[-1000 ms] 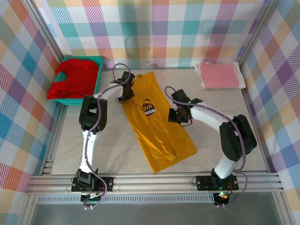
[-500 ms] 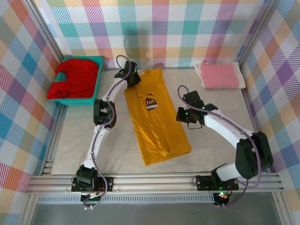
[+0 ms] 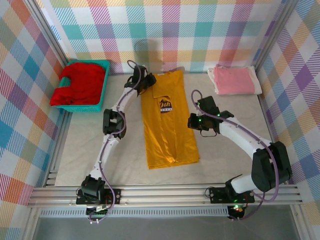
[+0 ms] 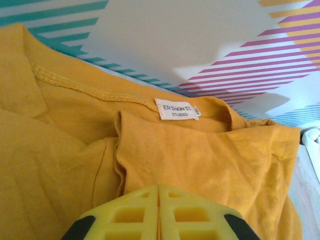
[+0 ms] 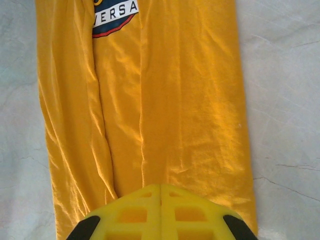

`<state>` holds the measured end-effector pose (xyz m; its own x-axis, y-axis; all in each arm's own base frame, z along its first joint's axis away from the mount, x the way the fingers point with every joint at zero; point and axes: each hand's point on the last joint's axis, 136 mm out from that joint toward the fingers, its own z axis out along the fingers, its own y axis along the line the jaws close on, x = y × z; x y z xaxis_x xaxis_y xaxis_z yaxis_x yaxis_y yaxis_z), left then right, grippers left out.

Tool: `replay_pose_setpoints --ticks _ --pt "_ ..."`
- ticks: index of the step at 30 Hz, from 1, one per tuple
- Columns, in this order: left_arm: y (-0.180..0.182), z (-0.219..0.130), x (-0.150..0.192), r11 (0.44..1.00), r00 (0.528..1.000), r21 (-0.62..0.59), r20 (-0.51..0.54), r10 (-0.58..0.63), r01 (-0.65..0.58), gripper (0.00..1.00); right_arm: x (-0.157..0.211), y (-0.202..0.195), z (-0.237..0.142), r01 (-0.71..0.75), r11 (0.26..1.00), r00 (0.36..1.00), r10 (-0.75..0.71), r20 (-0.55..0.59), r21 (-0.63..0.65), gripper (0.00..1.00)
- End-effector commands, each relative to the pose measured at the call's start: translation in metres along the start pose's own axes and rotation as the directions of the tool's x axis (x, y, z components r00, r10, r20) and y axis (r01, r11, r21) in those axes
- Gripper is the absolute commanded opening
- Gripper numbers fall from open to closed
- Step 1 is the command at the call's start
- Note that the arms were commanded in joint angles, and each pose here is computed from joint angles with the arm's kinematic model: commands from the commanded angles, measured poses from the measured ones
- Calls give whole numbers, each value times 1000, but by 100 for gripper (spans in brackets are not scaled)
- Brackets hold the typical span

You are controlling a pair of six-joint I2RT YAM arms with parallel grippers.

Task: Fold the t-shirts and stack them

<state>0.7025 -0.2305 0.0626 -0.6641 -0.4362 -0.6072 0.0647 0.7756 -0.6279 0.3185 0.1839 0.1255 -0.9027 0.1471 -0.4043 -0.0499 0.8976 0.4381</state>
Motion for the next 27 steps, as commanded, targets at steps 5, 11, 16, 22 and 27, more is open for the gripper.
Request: replay_pose_setpoints --ticks 5,11,16,22,27 --pt "-93 -156 -84 994 994 -37 19 105 -104 29 -14 4 -21 -69 993 997 72 33 -96 12" --pt "-80 -271 21 998 1000 -51 2 -28 28 44 24 -19 -21 -134 985 990 128 -65 -105 24" --pt "-45 -344 163 979 978 -203 -205 -43 1 44 63 -41 -23 -286 942 952 257 -167 -177 37" --pt "-24 -390 286 955 873 -291 -450 -189 57 44 96 -46 -13 -335 925 917 276 -288 -182 44" --pt "-28 -399 339 945 820 -313 -513 -252 95 48 104 -52 -9 -332 929 916 275 -290 -166 46"
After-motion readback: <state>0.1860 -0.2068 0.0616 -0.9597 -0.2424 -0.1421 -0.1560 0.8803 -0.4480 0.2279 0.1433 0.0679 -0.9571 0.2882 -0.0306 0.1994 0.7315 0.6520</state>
